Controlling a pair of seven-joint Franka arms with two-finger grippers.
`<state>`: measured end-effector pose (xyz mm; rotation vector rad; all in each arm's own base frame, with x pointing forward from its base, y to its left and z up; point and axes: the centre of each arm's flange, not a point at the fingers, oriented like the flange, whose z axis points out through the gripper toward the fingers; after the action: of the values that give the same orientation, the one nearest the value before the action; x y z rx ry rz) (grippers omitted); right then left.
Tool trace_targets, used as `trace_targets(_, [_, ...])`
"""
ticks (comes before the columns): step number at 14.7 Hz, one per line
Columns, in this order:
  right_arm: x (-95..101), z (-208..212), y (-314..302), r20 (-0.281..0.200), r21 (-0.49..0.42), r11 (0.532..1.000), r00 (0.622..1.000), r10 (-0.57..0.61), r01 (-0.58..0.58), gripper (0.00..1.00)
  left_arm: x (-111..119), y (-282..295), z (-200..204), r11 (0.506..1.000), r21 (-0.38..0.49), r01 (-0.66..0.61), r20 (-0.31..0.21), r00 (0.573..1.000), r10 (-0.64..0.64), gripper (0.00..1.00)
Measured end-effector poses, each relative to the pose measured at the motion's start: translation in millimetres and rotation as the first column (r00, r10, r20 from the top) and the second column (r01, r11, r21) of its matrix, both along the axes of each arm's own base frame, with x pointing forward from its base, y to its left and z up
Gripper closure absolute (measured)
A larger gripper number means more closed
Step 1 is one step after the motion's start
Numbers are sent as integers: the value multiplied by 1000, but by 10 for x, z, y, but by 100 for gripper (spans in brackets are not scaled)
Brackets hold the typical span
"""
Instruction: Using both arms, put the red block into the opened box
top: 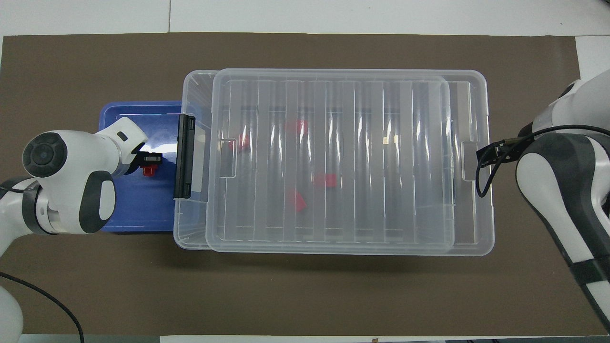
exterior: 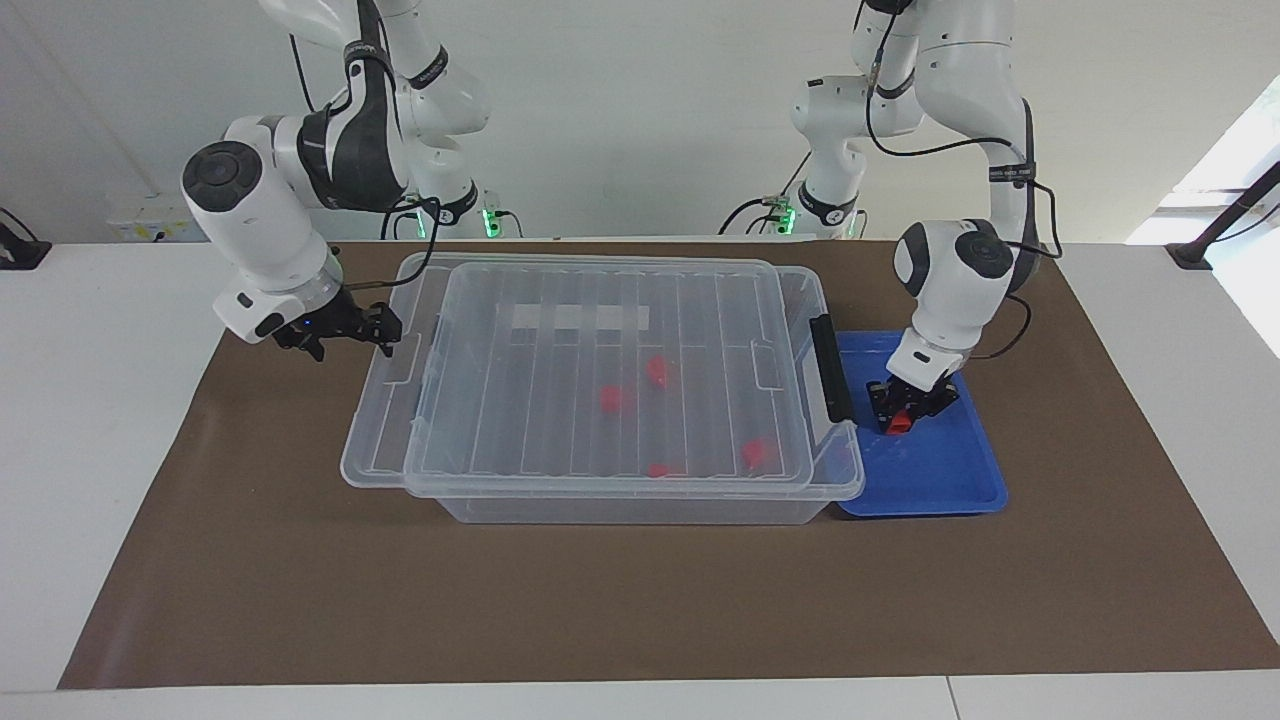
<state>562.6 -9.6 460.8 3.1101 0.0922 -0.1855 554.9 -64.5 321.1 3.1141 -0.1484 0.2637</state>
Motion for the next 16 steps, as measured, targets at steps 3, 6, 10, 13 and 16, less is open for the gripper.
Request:
trace_targets(3, [-3, -1, -103, -1, 4, 1000, 1000, 17, -17, 0, 42, 36, 362, 1000, 0, -7, 20, 1000, 7, 65])
trace_targets(6, [-9, -1, -247, -1, 7, 999, 1000, 31, -31, 0, 93, 110, 825, 1000, 0, -22, 32, 999, 22, 65])
trace_targets(10, [-3, 5, -373, 11, 10, 998, 998, 57, -57, 0, 99, 269, 1527, 999, 1, -50, 42, 998, 50, 65])
trace_targets(13, [-14, 5, -507, 13, 12, 997, 997, 70, -70, 0, 71, 322, 2045, 998, 5, -60, 17, 998, 60, 65])
trace_targets(16, [-21, 6, -581, 13, 14, 997, 997, 80, -80, 0, 75, 318, 2392, 998, 6, -60, 9, 998, 60, 65])
